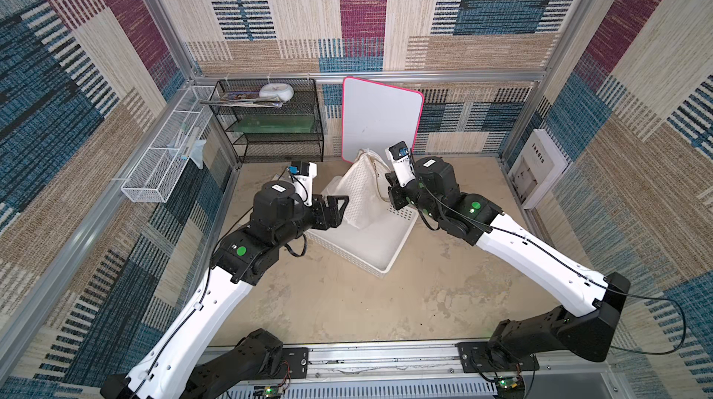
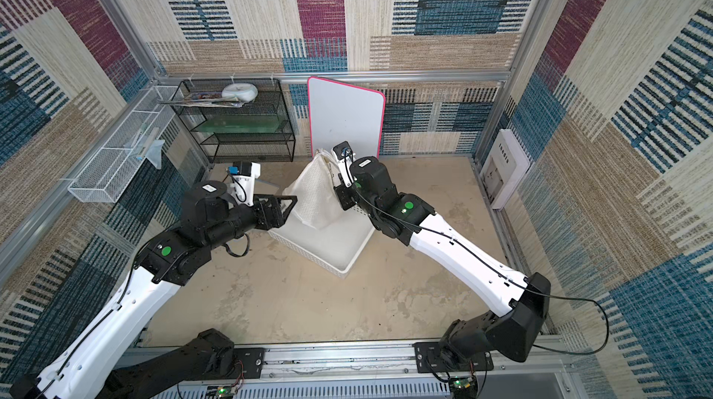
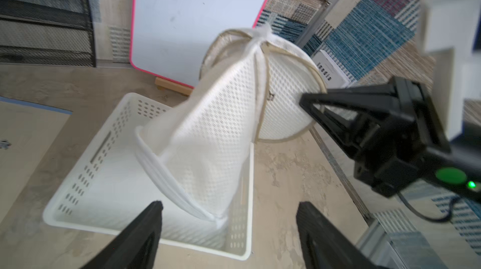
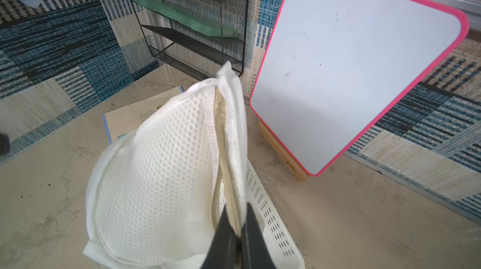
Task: Turn the laundry bag inside out
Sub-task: Turn over the laundry bag.
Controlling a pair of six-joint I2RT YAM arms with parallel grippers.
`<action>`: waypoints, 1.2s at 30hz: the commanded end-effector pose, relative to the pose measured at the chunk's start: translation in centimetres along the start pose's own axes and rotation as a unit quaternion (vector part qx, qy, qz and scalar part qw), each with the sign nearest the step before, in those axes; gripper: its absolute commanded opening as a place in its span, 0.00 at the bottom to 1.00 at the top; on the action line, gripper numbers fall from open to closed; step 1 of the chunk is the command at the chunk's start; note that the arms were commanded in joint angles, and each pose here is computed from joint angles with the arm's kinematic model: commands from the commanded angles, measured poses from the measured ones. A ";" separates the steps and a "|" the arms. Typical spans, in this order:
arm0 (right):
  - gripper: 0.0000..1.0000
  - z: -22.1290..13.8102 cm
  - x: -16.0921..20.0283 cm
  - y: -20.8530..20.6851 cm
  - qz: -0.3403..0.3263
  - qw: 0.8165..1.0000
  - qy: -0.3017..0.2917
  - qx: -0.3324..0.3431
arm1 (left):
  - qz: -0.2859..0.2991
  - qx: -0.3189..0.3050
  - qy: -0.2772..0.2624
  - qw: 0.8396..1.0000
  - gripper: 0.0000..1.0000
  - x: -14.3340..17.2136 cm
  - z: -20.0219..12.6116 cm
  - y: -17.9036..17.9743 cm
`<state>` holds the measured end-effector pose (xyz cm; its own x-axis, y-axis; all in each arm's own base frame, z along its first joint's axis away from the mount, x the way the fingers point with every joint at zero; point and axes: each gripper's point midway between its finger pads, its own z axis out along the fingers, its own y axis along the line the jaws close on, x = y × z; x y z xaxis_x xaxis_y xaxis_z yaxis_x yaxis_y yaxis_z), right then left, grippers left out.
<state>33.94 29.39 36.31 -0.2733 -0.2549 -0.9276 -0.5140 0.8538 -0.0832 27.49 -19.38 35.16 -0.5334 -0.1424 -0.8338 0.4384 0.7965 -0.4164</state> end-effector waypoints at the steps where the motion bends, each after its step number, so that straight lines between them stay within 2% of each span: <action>1: 0.00 -0.7 -0.4 -1.3 0.043 0.998 0.017 0.038 | 0.004 0.013 -0.029 1.000 0.84 0.6 0.3 -1.6; 5: 0.00 -1.2 -2.8 -1.6 0.066 0.997 -0.005 0.045 | 0.010 0.032 -0.039 0.999 0.80 2.8 1.7 -3.7; 9: 0.00 -0.9 -4.2 -1.1 0.084 0.996 -0.005 0.037 | 0.037 0.047 -0.052 0.997 0.80 4.1 3.6 -5.6; 11: 0.00 -0.9 -4.7 -0.6 0.099 0.995 -0.007 0.023 | 0.046 0.047 -0.066 0.996 0.82 4.0 4.8 -6.0; 17: 0.00 -2.2 -5.5 0.2 0.138 0.990 -0.026 -0.012 | 0.057 -0.006 -0.127 0.990 0.88 2.6 8.5 -5.1; 20: 0.00 -2.9 -5.7 0.3 0.150 0.988 -0.033 -0.024 | 0.083 0.002 -0.138 0.987 0.89 2.5 10.5 -5.8; 23: 0.00 -3.4 -5.6 0.3 0.155 0.987 -0.035 -0.028 | 0.082 -0.028 -0.141 0.986 0.88 2.4 12.1 -5.1; 29: 0.00 -3.9 -5.1 0.0 0.160 0.986 -0.037 -0.026 | 0.029 -0.108 -0.184 0.977 0.66 2.0 13.1 -2.1; 36: 0.00 -4.6 -5.0 -0.7 0.159 0.986 -0.040 -0.016 | 0.037 -0.168 -0.194 0.966 0.42 2.0 13.2 0.0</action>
<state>31.89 28.16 41.75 -0.3841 0.0304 -0.9228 -0.4433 0.8707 0.2132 35.35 -28.68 27.84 -0.2217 -0.2166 -0.9508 0.2360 0.9341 -0.2679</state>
